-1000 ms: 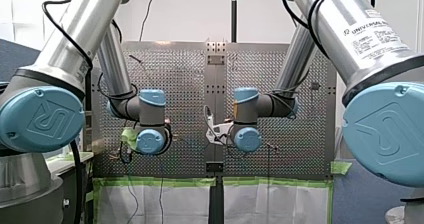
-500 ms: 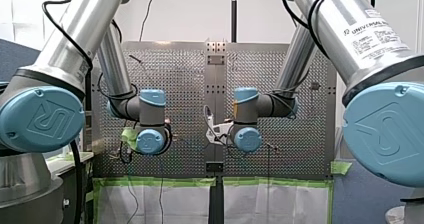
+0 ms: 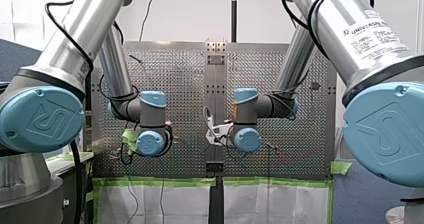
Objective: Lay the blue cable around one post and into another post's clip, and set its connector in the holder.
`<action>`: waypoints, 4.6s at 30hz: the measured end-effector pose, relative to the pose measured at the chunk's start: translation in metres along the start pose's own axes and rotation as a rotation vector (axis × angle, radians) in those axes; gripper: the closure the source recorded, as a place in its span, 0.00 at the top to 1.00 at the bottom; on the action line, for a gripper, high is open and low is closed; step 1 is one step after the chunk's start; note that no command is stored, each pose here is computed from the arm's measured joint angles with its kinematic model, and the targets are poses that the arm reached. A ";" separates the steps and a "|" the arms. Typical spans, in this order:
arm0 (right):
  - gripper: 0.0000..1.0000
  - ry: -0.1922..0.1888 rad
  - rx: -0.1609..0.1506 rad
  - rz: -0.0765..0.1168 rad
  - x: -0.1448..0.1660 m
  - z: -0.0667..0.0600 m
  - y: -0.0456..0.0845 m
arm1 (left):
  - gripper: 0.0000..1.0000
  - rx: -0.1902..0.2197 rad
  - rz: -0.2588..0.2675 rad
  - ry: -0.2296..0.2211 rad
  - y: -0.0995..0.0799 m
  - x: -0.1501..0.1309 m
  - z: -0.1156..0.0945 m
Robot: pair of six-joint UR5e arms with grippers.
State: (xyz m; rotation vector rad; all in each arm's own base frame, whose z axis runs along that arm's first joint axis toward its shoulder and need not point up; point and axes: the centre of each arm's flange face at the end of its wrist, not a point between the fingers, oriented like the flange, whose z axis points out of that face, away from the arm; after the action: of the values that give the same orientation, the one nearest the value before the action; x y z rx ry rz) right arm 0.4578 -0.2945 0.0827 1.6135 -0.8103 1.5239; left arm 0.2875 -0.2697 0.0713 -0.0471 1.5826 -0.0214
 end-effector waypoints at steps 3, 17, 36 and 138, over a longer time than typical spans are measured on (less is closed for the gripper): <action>0.00 -0.050 0.005 -0.015 -0.016 -0.004 -0.001 | 1.00 0.004 0.013 0.021 0.001 0.009 -0.002; 0.00 -0.104 0.011 -0.031 -0.036 -0.010 -0.002 | 1.00 0.005 0.021 0.032 0.002 0.014 -0.003; 0.00 -0.105 0.011 -0.031 -0.036 -0.010 -0.002 | 1.00 0.005 0.021 0.032 0.002 0.014 -0.003; 0.00 0.345 0.135 0.197 0.406 0.038 0.035 | 1.00 -0.256 -0.582 -0.501 0.096 -0.437 0.071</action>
State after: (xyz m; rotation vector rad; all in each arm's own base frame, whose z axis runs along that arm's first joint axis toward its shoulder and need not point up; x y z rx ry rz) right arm 0.4827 -0.3234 0.4900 1.3383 -0.7003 1.9666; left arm 0.3620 -0.1537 0.5028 -0.6631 1.0190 -0.2437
